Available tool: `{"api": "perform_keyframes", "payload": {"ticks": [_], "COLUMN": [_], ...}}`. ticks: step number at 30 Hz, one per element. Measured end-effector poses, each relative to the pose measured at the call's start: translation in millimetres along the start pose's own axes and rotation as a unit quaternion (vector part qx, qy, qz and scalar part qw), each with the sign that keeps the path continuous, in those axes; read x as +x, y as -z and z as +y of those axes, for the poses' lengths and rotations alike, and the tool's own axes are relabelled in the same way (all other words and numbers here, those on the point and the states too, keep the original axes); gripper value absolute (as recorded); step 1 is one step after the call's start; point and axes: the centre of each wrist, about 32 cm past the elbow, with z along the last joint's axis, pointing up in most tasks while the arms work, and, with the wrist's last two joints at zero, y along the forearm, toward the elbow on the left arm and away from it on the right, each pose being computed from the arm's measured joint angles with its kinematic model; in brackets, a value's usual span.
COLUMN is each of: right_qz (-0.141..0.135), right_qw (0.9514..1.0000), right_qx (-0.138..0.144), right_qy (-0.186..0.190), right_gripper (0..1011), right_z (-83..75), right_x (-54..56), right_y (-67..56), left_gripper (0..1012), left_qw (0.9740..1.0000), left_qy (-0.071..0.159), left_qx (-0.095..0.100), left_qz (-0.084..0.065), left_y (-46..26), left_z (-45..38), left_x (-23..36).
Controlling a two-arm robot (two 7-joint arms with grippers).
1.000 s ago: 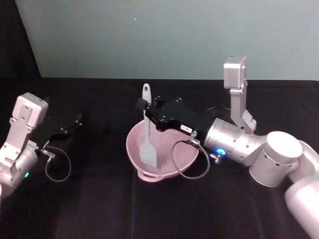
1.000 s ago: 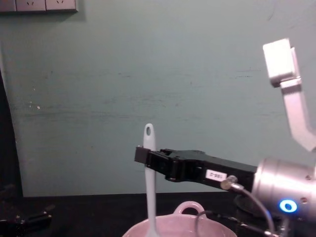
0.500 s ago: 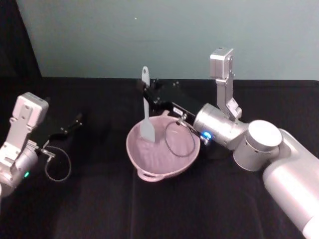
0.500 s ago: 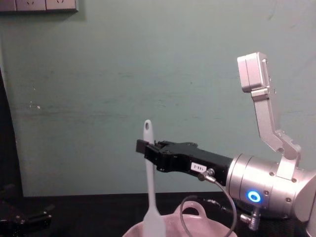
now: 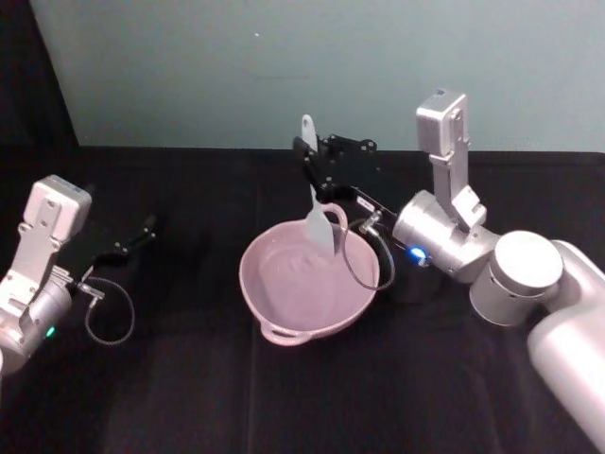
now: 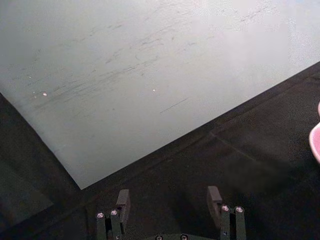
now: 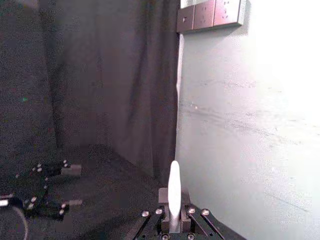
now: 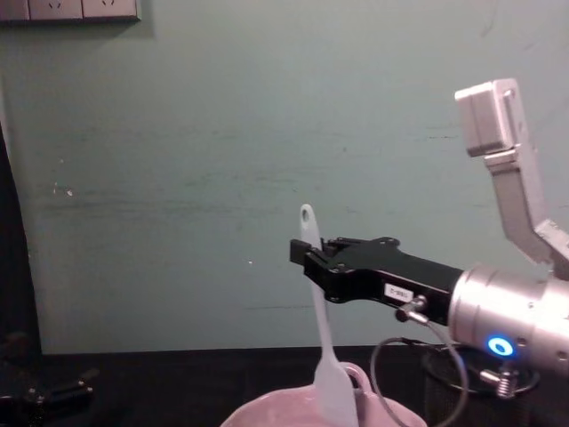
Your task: Use the one hand to pick up the spoon and stir the clear water in the bowl.
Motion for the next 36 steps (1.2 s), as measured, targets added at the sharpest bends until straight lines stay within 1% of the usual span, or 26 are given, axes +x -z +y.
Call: {"api": "perform_keyframes", "payload": {"ticks": [4, 5, 7, 8, 11, 12, 16, 19, 22, 26, 30, 35, 36], "right_qz": [-0.004, -0.004, -0.001, 0.003, 0.013, 0.022, 0.042, 0.06, 0.07, 0.087, 0.094, 0.09, 0.086], "right_qw": [0.9998, 0.9996, 0.9993, 0.9988, 0.9979, 0.997, 0.9948, 0.9928, 0.9918, 0.9904, 0.9903, 0.9921, 0.9931], "right_qx": [-0.017, -0.024, -0.032, -0.039, -0.047, -0.052, -0.06, -0.063, -0.061, -0.054, -0.04, -0.022, -0.017], "right_qy": [-0.006, -0.013, -0.02, -0.029, -0.042, -0.052, -0.071, -0.083, -0.088, -0.093, -0.094, -0.085, -0.079], "right_gripper": [121, 121, 121, 121, 121, 121, 121, 121, 121, 121, 121, 121, 121], "right_z": [-10.8, -14.2, -17.5, -20.7, -24.7, -27.4, -30.6, -30.2, -28.4, -21.7, -13.8, -3.7, -0.6], "right_x": [-0.3, -0.4, -0.5, -0.6, -1.5, -2.8, -7.0, -10.8, -13.5, -19.2, -22.1, -23.1, -23.2], "right_y": [-7.1, -11.3, -14.4, -18.0, -22.4, -25.1, -28.6, -28.0, -26.5, -19.5, -12.4, -4.0, -1.7], "left_gripper": [1011, 1011, 1011, 1011, 1011, 1011, 1011, 1011, 1011, 1011, 1011, 1011, 1011], "left_qw": [1.0, 1.0, 1.0, 1.0, 1.0, 1.0, 1.0, 1.0, 1.0, 1.0, 1.0, 1.0, 1.0], "left_qy": [0.0, 0.0, 0.0, 0.0, 0.0, 0.0, 0.0, 0.0, 0.0, 0.0, 0.0, 0.0, 0.0], "left_qx": [0.0, 0.0, 0.0, 0.0, 0.0, 0.0, 0.0, 0.0, 0.0, 0.0, 0.0, 0.0, 0.0], "left_qz": [0.0, 0.0, 0.0, 0.0, 0.0, 0.0, 0.0, 0.0, 0.0, 0.0, 0.0, 0.0, 0.0], "left_y": [0.0, 0.0, 0.0, 0.0, 0.0, 0.0, 0.0, 0.0, 0.0, 0.0, 0.0, 0.0, 0.0], "left_z": [0.0, 0.0, 0.0, 0.0, 0.0, 0.0, 0.0, 0.0, 0.0, 0.0, 0.0, 0.0, 0.0], "left_x": [0.0, 0.0, 0.0, 0.0, 0.0, 0.0, 0.0, 0.0, 0.0, 0.0, 0.0, 0.0, 0.0]}}
